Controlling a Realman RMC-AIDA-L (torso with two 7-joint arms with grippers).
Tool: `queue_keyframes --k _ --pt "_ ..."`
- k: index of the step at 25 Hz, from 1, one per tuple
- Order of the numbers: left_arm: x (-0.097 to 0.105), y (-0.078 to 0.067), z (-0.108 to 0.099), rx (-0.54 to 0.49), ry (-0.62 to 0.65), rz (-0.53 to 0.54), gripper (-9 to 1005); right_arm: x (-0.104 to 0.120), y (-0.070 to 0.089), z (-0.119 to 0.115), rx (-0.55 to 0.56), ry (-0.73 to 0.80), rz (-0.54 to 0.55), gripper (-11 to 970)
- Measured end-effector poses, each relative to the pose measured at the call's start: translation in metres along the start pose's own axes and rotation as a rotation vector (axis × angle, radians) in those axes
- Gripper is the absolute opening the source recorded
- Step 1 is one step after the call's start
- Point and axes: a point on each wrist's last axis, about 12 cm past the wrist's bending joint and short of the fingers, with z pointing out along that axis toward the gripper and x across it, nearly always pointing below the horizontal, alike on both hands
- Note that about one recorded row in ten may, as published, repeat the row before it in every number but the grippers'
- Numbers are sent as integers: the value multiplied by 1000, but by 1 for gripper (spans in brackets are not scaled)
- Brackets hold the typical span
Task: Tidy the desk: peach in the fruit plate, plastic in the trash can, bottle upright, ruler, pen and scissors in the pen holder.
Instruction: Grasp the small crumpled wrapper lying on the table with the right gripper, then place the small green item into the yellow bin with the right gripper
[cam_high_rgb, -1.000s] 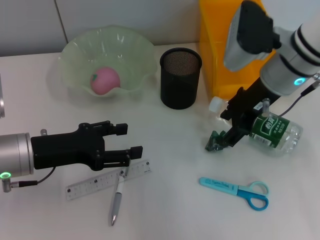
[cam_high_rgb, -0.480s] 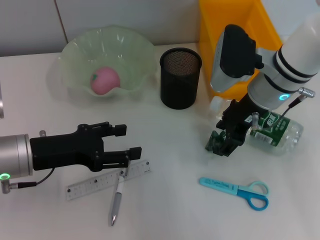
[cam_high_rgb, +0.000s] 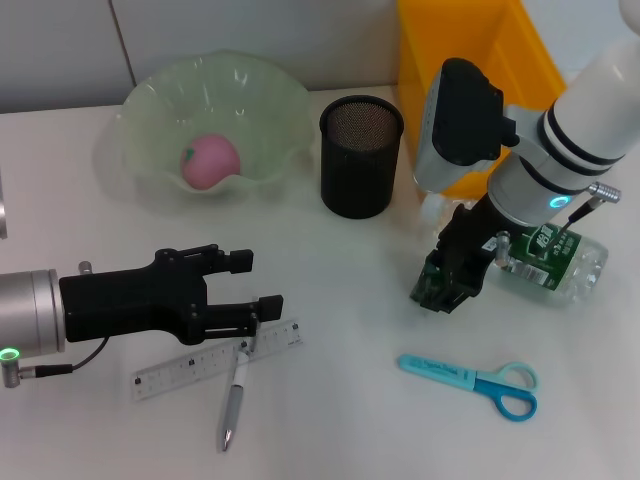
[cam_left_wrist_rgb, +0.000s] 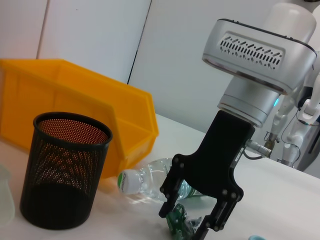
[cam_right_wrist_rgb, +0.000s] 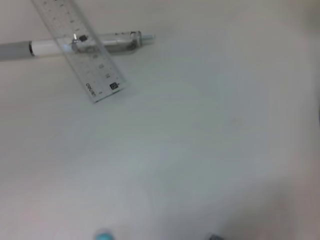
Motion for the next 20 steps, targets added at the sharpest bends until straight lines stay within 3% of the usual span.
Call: queue_keyframes --k 8,13,18,20 --pt "0 0 0 -2 0 0 813 0 1 1 4 4 -4 584" --pt "0 0 0 -2 1 1 812 -4 1 -9 -1 -38 6 403" --pt "0 1 0 -4 1 1 812 -5 -3 -36 -14 -146 57 360" --pt "0 1 0 -4 1 0 812 -1 -8 -58 6 -228 94 341"
